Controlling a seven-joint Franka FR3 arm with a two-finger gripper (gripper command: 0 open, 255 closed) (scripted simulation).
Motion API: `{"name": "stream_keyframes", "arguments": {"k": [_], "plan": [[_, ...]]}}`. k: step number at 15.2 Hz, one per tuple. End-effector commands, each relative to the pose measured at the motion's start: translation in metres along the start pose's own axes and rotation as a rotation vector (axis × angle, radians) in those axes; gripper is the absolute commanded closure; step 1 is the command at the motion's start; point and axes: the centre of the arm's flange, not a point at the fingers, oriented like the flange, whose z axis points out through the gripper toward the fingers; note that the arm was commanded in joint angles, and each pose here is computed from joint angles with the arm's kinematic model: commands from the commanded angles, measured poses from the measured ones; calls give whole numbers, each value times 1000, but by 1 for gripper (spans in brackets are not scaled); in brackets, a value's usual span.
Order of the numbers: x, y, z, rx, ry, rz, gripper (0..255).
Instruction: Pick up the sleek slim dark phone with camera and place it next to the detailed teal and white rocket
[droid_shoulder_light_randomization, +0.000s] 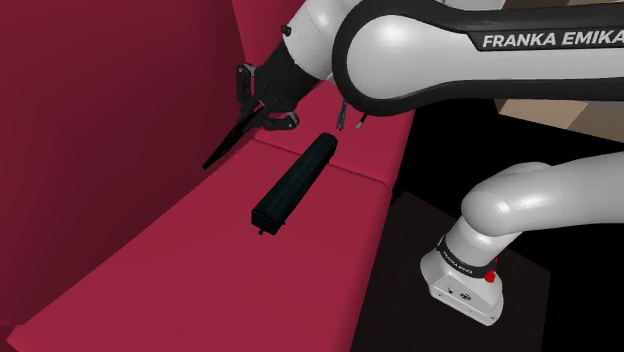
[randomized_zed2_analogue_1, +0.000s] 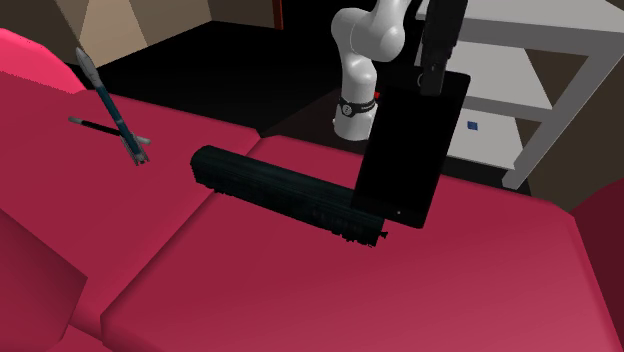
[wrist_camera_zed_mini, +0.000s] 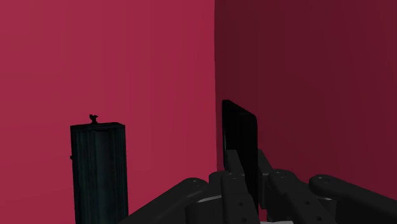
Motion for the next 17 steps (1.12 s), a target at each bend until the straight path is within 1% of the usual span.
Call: {"name": "stream_keyframes", "arguments": {"k": [1,17], "plan": [[-1,-7,-10,0,0,0,255],[-7,-60,-76,0,0,0,255]]}}
